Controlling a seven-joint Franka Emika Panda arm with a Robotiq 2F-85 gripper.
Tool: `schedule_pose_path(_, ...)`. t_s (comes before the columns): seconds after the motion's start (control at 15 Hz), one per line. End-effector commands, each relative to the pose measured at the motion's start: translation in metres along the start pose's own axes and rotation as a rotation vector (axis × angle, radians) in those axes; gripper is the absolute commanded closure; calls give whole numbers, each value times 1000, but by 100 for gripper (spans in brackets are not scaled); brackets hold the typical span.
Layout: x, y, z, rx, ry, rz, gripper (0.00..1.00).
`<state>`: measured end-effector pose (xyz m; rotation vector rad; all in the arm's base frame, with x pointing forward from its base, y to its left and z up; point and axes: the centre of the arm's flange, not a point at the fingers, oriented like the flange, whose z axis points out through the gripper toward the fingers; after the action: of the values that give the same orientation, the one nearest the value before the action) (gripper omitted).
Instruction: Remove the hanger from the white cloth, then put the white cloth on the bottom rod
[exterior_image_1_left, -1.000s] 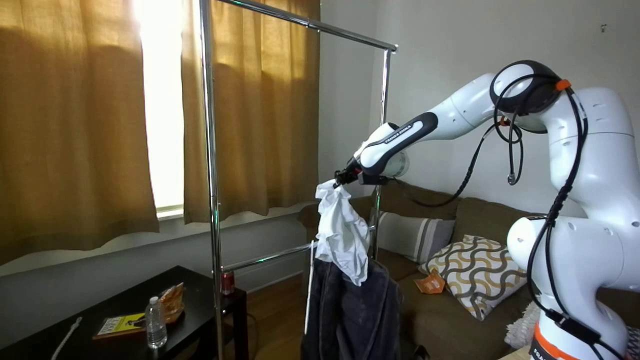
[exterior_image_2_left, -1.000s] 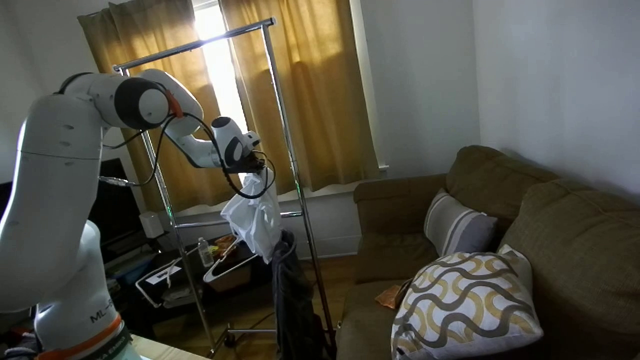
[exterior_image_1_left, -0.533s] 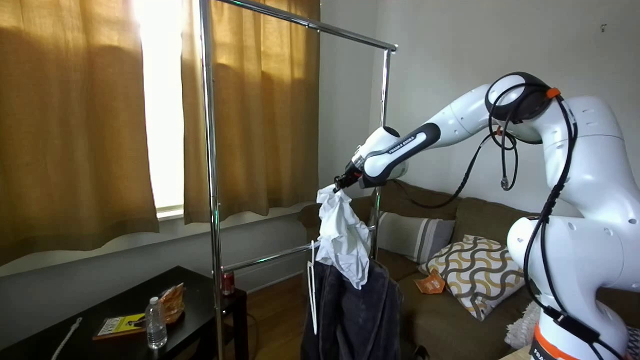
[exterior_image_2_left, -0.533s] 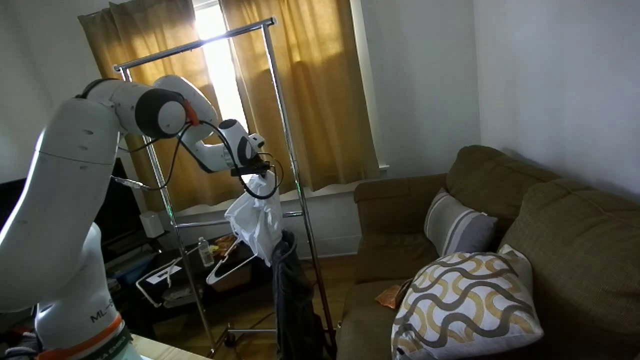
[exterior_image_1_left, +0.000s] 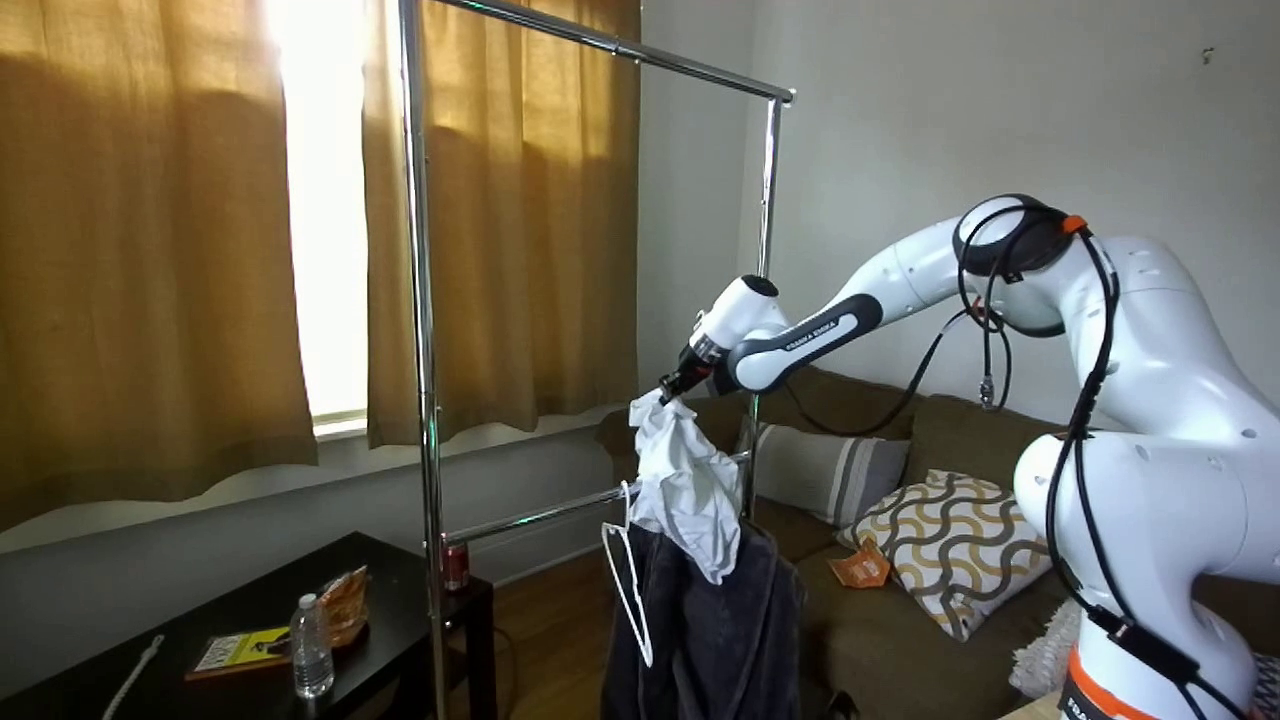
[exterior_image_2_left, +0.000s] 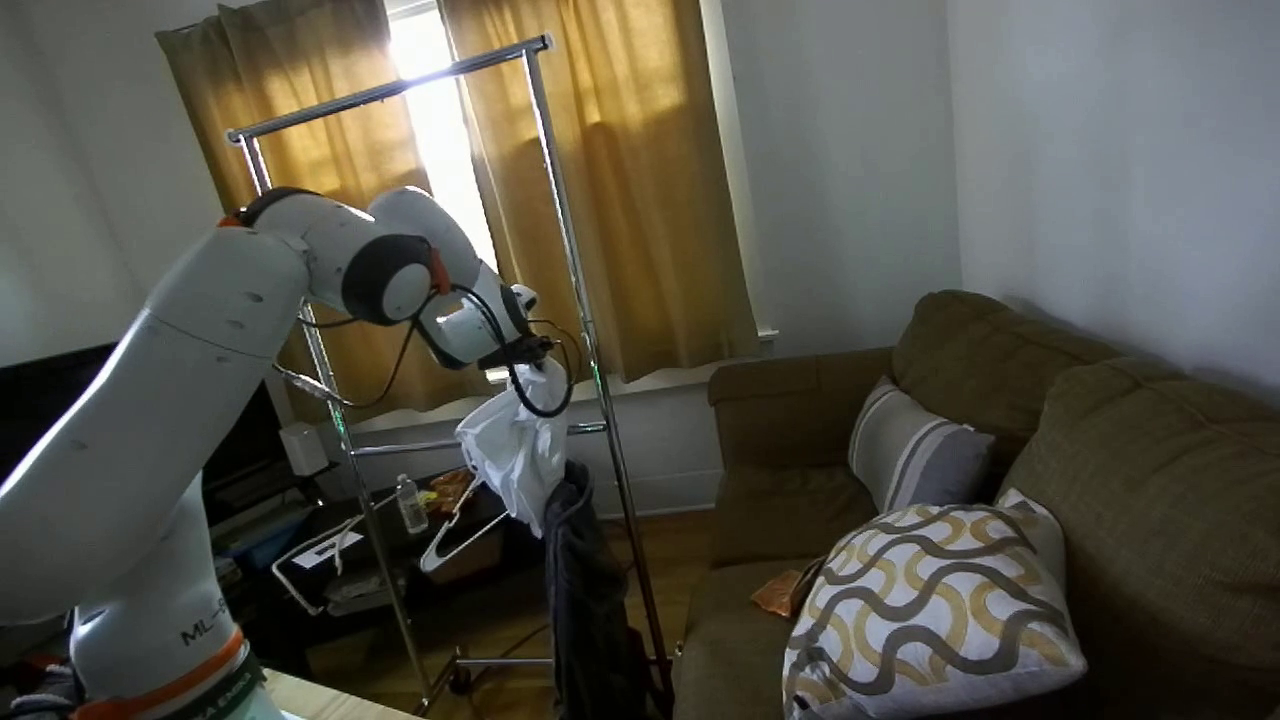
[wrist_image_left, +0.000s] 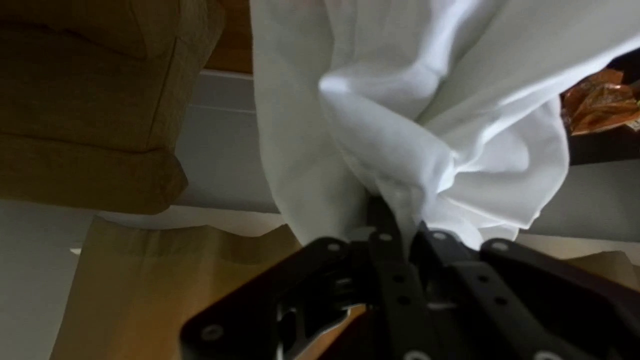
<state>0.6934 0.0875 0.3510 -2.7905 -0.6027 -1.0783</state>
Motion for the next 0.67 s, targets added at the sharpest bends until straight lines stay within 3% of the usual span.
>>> schedule_pose_path(0.0, 11, -17, 69, 14, -65, -10, 98)
schedule_pose_path(0.6, 6, -36, 121, -59, -241, -77, 98)
